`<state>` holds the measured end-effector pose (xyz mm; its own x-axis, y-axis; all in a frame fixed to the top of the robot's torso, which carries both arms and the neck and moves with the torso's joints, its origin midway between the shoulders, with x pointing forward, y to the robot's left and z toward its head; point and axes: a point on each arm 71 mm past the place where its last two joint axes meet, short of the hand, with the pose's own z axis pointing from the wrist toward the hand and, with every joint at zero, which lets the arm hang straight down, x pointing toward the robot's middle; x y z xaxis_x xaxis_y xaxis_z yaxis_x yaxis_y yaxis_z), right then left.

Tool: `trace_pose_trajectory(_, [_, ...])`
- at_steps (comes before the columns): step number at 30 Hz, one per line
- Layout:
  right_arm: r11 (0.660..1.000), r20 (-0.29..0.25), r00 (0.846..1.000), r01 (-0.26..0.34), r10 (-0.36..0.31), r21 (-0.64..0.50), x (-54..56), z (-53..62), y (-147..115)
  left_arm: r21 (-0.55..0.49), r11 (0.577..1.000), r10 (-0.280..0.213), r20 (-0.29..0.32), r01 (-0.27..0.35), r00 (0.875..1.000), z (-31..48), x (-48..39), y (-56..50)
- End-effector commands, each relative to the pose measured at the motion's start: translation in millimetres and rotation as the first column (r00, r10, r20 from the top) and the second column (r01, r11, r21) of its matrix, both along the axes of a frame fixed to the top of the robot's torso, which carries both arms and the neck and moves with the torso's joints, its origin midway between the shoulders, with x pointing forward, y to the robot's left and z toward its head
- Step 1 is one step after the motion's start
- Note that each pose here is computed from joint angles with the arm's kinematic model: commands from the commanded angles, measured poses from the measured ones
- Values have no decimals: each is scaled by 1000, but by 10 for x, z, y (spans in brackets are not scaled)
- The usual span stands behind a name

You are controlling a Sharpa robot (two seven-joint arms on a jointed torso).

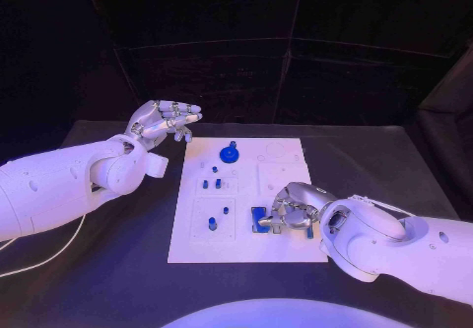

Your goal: Assemble the parts on the task board

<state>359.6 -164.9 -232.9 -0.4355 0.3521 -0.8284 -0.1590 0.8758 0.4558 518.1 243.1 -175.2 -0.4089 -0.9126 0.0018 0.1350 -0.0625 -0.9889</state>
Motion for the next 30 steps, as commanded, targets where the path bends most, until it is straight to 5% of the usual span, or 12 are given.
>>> trace_pose_trajectory(1, [1000, 5, 1000, -23, 23, 10, -2, 8, 19, -8, 1000, -6, 1, 6, 1000, 11, 1, -5])
trace_pose_trajectory(30, [999, -20, 999, -39, 39, 7, 27, -32, 0, -5, 1000, -1, -1, 1, 1000, 10, -4, 16])
